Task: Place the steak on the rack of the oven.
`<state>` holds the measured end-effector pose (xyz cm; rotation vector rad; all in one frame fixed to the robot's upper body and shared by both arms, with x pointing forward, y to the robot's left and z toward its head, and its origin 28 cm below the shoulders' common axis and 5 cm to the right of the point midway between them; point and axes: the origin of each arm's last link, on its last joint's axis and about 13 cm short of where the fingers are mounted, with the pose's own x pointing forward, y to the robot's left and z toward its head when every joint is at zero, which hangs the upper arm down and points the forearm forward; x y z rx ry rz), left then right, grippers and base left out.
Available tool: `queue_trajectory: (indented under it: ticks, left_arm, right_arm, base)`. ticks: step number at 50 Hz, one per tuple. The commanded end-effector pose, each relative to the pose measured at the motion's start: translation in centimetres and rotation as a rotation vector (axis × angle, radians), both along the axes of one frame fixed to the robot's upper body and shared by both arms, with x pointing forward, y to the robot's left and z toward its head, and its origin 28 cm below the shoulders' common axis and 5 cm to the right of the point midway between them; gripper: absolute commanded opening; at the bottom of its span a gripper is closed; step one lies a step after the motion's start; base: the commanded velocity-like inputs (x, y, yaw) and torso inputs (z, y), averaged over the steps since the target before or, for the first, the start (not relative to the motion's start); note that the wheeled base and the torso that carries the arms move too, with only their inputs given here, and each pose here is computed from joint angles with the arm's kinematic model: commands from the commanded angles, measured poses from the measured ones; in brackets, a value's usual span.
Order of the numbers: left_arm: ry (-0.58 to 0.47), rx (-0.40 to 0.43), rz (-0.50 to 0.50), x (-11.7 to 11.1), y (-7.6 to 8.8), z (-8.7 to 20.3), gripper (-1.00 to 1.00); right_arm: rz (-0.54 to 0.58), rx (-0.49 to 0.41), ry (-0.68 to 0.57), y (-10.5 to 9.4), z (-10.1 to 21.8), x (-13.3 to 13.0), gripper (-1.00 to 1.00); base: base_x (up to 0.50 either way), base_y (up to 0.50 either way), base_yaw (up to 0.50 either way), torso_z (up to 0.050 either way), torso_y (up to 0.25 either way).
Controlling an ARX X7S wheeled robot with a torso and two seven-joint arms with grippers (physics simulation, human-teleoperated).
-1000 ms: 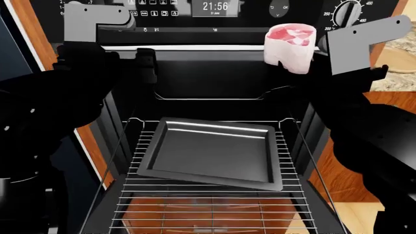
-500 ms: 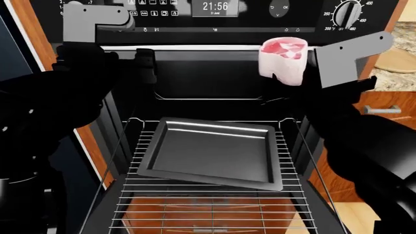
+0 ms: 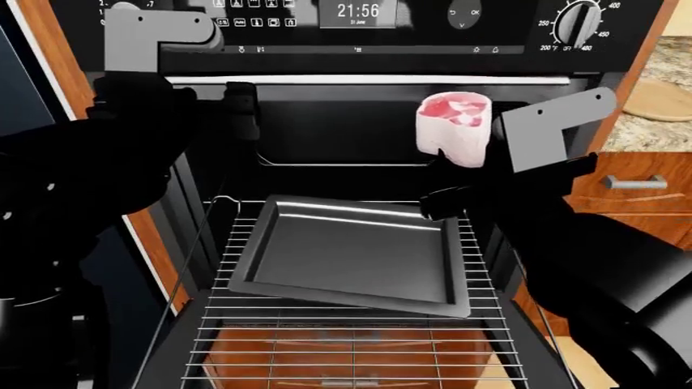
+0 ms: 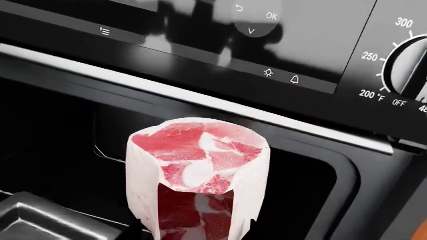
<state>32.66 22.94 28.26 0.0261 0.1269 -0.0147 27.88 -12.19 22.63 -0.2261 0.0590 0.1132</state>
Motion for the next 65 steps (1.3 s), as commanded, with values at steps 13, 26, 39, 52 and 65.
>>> queue_trajectory:
  ticks: [13,26,39,52,65]
  left_arm:
    - [0.003,-0.001,-0.004,0.2,-0.1,-0.2,1.00]
    - [0.005,-0.007,-0.001,0.0,0.0,-0.4,1.00]
    - [0.009,-0.009,-0.003,0.1,0.0,-0.7,1.00]
    - [0.009,-0.012,-0.004,0.1,0.0,-0.7,1.00]
    - [0.011,-0.014,-0.008,0.2,-0.1,-1.0,1.00]
  right_arm:
    - [0.019,0.007,0.042,0.5,-2.3,0.6,-1.00]
    - [0.046,0.000,0.063,1.1,-3.5,0.4,-1.00]
    - [0.084,0.000,0.077,1.9,-4.2,0.1,-1.00]
    - [0.120,-0.002,0.082,2.6,-4.6,-0.5,-1.00]
    - [0.147,-0.016,0.114,3.1,-6.0,-0.5,-1.00]
  base:
    - [0.00,0.00,0.00,0.000,0.001]
    - [0.00,0.00,0.00,0.000,0.000]
    - [0.00,0.00,0.00,0.000,0.001]
    - [0.00,0.00,0.00,0.000,0.000]
    - [0.00,0.00,0.00,0.001,0.001]
